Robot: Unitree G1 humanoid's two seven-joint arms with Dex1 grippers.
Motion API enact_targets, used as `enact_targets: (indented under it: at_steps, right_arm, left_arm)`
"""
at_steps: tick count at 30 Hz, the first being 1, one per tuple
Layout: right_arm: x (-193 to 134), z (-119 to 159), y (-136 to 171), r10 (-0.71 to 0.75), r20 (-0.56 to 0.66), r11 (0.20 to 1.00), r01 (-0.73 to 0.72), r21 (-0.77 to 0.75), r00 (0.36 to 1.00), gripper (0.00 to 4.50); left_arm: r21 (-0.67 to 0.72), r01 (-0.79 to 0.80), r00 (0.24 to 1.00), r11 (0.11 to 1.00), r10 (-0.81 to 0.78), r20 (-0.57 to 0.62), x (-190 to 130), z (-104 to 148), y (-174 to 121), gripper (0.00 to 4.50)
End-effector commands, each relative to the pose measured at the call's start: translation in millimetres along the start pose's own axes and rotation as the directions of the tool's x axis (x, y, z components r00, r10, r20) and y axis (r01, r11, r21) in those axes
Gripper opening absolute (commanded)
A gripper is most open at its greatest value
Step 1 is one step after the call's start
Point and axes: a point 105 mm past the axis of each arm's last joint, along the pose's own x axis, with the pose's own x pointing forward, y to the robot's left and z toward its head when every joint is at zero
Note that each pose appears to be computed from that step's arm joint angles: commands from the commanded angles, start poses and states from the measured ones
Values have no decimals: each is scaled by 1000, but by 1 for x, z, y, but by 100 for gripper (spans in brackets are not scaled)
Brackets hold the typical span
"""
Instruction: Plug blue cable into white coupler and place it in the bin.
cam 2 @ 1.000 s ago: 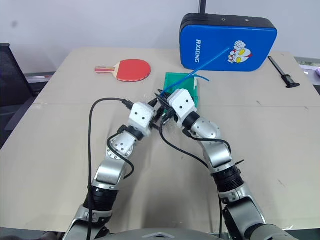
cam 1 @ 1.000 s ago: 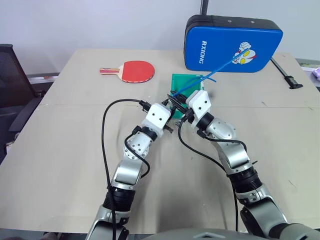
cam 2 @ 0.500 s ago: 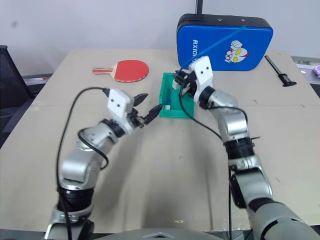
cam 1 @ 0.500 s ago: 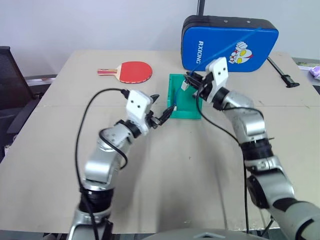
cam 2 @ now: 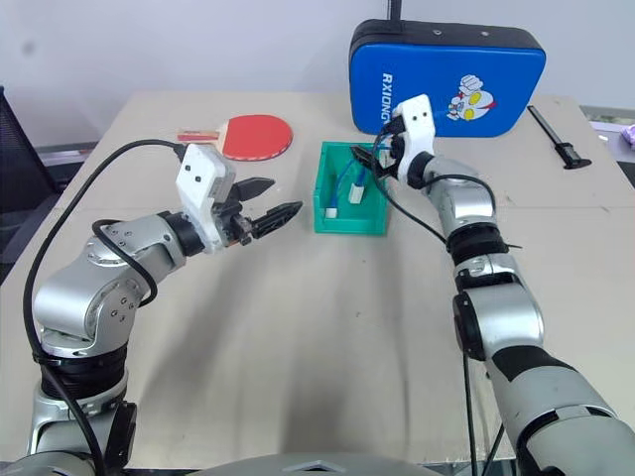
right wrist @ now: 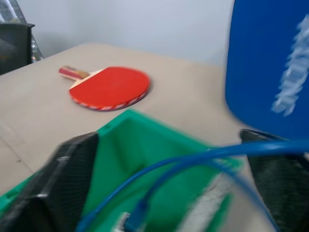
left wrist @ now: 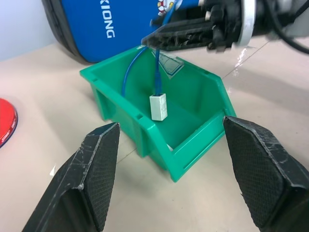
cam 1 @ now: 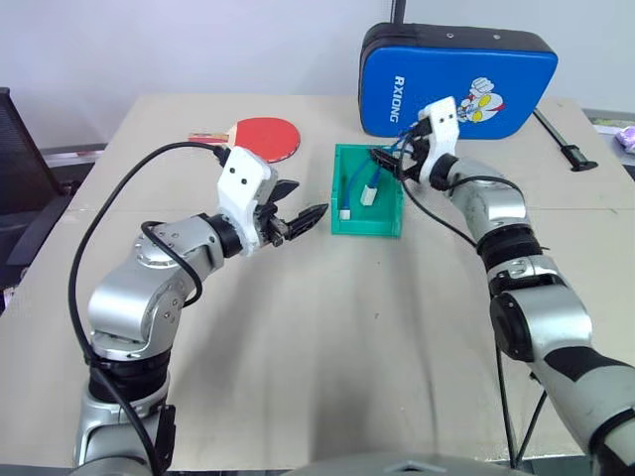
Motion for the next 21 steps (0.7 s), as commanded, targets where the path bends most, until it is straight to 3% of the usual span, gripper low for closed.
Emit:
enact_targets:
  at_steps: [1,7,13,15,17,21]
  right_arm:
    - [-30,19,-11,58,22,997,-56,-60,998,445]
    - [-119,-18,-22,105,-87,992,-110,-53,991,445]
    - [-188,-61,9,204,-96,976,-210,-62,974,445]
    - [-214,-83,21,253,-155,961,-266,-73,955,445]
    - [-225,-92,26,262,-173,953,-283,-110,950,445]
    - [-246,-115,30,185,-177,980,-195,-43,967,445]
  left_arm:
    - [30,-7,999,1000,6,39,-7,5,-8,348]
    - [5,-80,996,997,80,-33,-24,-37,-10,348]
    - [-58,-97,993,994,92,-76,-49,-82,-31,348]
    - [-103,-79,991,992,66,-118,-61,-106,-46,348]
    - [-122,-69,990,990,53,-133,-67,-118,-54,348]
    - [-86,-67,986,994,53,-157,-75,-139,-59,348]
